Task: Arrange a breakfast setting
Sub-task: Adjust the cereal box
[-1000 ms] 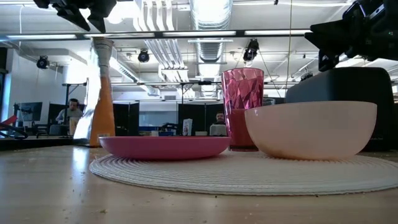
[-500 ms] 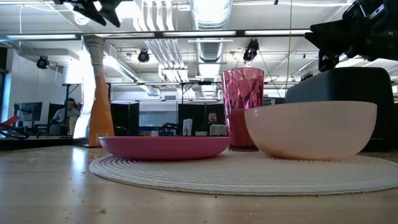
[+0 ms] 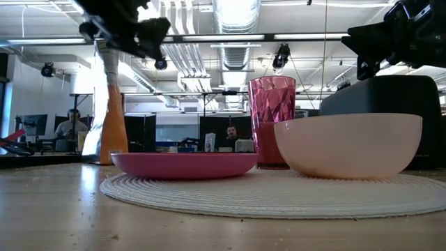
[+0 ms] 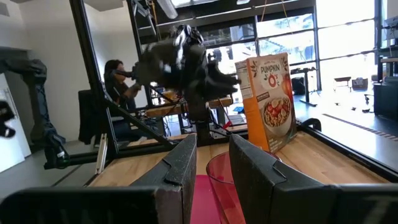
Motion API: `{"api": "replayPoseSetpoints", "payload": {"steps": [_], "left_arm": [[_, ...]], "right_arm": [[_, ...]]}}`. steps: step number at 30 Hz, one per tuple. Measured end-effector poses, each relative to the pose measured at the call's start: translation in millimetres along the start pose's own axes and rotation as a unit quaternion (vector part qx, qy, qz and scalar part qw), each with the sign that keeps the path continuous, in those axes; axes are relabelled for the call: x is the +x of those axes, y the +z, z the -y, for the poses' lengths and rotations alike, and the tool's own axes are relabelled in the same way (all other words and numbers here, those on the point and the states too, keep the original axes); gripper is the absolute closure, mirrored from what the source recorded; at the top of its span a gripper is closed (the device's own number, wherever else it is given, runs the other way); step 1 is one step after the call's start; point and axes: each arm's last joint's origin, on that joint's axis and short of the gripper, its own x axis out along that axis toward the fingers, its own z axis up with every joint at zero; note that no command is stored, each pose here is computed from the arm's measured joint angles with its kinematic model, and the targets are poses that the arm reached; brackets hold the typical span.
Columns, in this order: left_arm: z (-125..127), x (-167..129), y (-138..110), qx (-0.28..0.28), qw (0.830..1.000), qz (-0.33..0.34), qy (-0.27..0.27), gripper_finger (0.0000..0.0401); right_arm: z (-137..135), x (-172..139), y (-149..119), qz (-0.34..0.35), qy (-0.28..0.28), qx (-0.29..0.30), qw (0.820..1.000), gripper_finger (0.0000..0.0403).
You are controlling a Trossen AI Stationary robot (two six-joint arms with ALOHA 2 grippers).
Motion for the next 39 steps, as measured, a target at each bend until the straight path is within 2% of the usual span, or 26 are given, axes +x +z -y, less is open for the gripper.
{"api": "replayPoseSetpoints", "payload": {"steps": [4, 11, 21, 29, 39], "left_arm": [[12, 4, -41, -0.034, 0.998, 0.051, 0.025, 0.0188], [11, 18, -100, -0.082, 0.994, 0.052, 0.041, 0.0188], [0, 30, -159, -0.125, 0.988, 0.075, 0.056, 0.0188], [-22, 34, -184, -0.152, 0.983, 0.079, 0.061, 0.0188], [-43, 33, -192, -0.172, 0.981, 0.036, 0.080, 0.0188]], "right_arm": [[0, 0, 0, 0.000, 0.000, 0.000, 1.000, 0.0316], [0, 0, 0, 0.000, 0.000, 0.000, 1.000, 0.0316], [0, 0, 0, 0.000, 0.000, 0.000, 1.000, 0.0316], [0, 0, 0, 0.000, 0.000, 0.000, 1.000, 0.0316], [0, 0, 0, 0.000, 0.000, 0.000, 1.000, 0.0316]]}}
